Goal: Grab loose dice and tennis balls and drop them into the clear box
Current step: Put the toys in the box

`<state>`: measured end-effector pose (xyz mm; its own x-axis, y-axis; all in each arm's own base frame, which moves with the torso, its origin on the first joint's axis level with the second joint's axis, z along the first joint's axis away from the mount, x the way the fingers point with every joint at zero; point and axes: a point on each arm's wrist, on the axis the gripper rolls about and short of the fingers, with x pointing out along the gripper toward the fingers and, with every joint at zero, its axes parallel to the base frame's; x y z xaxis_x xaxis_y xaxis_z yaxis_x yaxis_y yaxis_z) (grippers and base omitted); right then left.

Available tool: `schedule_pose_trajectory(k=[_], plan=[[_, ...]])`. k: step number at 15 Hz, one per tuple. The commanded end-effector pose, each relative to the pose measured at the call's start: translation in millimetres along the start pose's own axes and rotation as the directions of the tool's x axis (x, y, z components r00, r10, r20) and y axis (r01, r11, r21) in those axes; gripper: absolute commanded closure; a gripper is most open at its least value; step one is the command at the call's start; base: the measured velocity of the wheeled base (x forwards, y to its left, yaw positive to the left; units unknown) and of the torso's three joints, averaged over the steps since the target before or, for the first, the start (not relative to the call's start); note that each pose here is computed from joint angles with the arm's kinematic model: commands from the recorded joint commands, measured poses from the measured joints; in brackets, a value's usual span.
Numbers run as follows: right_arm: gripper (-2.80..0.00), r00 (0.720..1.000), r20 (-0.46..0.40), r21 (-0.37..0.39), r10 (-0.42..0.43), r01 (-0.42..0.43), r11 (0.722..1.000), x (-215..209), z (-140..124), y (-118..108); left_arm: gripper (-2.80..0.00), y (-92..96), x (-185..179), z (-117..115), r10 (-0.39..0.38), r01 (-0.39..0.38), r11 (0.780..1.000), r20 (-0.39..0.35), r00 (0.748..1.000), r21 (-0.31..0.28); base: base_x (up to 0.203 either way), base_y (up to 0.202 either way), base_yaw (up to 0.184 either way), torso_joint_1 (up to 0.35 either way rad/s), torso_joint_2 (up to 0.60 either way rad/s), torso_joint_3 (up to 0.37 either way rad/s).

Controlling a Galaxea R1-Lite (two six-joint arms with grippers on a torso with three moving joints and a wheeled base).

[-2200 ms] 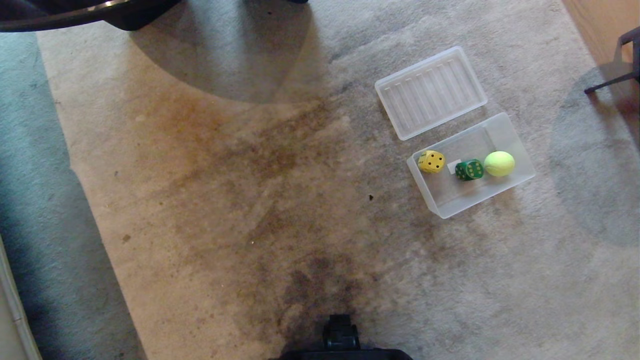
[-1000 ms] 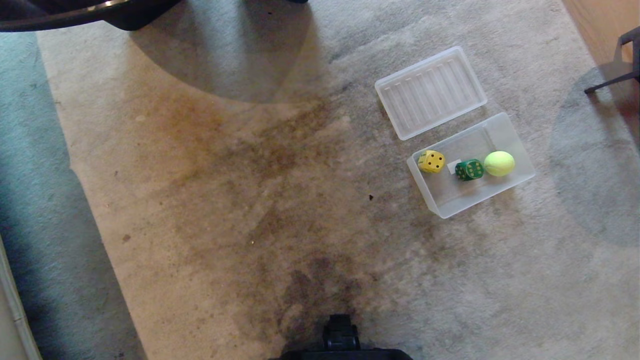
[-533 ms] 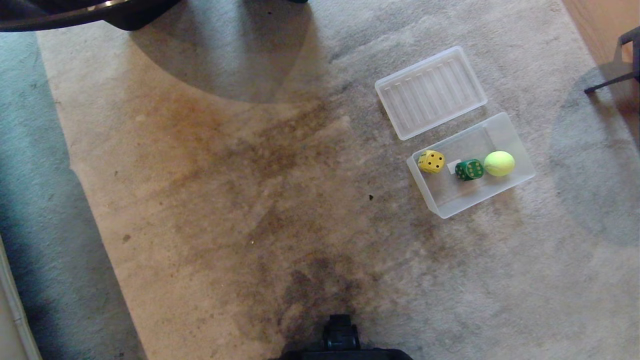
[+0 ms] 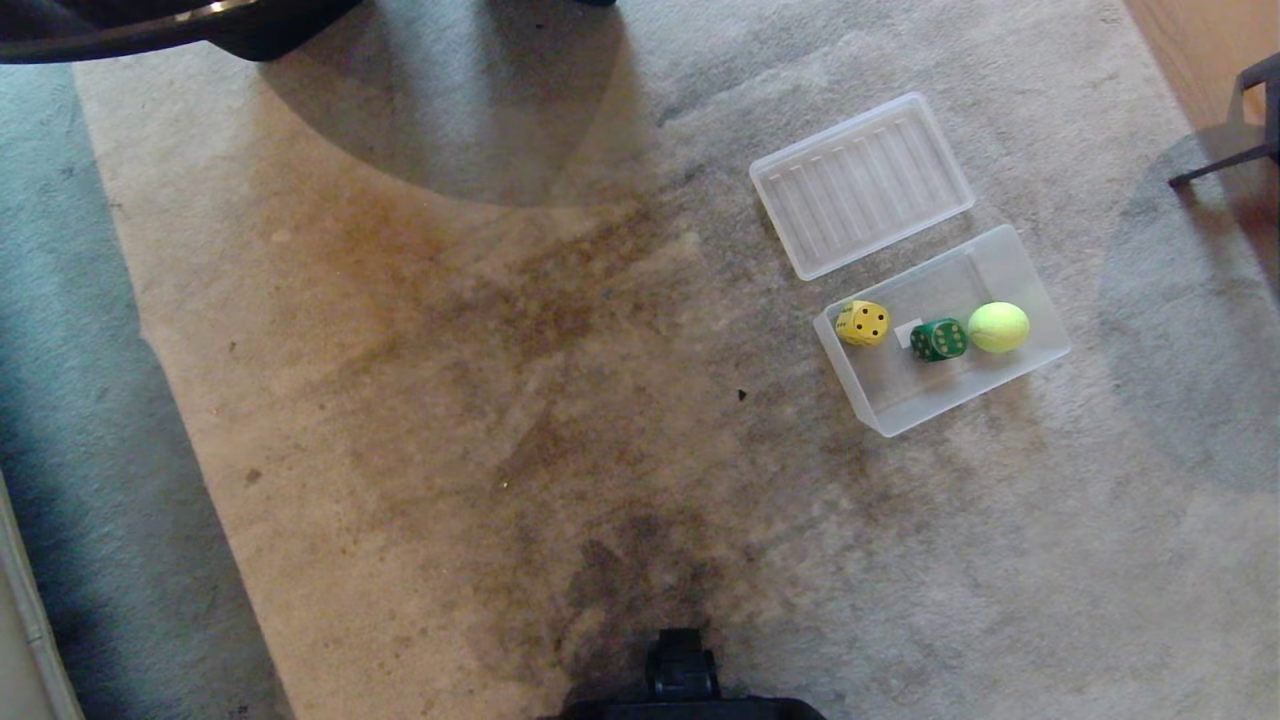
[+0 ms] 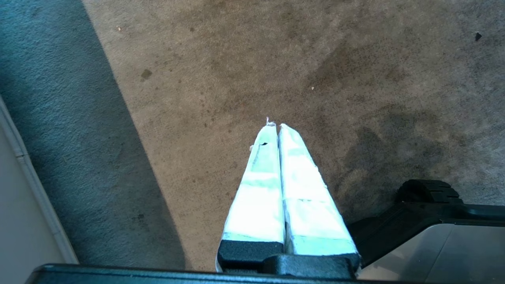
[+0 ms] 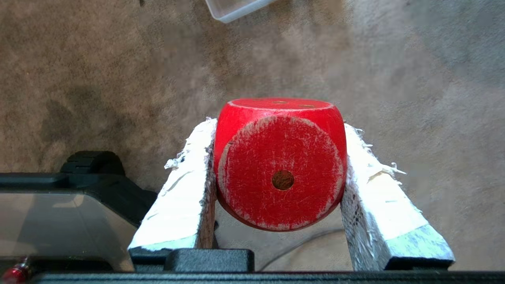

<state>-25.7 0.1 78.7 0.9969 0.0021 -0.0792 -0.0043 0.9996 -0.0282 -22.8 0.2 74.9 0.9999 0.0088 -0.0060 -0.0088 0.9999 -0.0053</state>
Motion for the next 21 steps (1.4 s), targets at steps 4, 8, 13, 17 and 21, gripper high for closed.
schedule_pose_trajectory(k=[4,8,13,17,21], plan=[[0.0,0.966,-0.257,0.086,0.031,-0.009,0.996,21.9,74.4,-1.7,0.0,0.0,0.0,0.0,0.0,0.0,1.0,0.0,1.0,-0.001,0.0,0.0,0.0,0.0,0.0,0.0],[0.0,0.919,-0.389,0.191,0.06,0.017,0.981,68.0,107.3,-1.9,0.0,0.0,0.0,0.0,0.0,0.0,1.0,0.0,1.0,-0.001,0.0,0.0,0.0,0.0,0.0,0.0],[0.0,0.944,-0.326,0.289,0.045,0.054,0.956,120.3,127.4,-2.6,0.0,0.0,0.0,0.0,0.0,0.0,1.0,0.0,1.0,-0.001,0.0,0.0,0.0,0.0,0.0,0.0],[0.0,0.917,-0.399,0.277,-0.001,0.122,0.953,210.2,127.2,-7.1,0.0,0.0,0.0,0.0,0.0,0.0,1.0,0.0,1.0,-0.001,0.0,0.0,0.0,0.0,0.0,0.0],[0.0,0.928,-0.369,0.271,-0.048,0.157,0.95,274.7,134.2,-14.1,0.0,0.0,0.0,0.0,0.0,0.0,1.0,0.0,1.0,-0.001,0.0,0.0,0.0,0.0,0.0,0.0]])
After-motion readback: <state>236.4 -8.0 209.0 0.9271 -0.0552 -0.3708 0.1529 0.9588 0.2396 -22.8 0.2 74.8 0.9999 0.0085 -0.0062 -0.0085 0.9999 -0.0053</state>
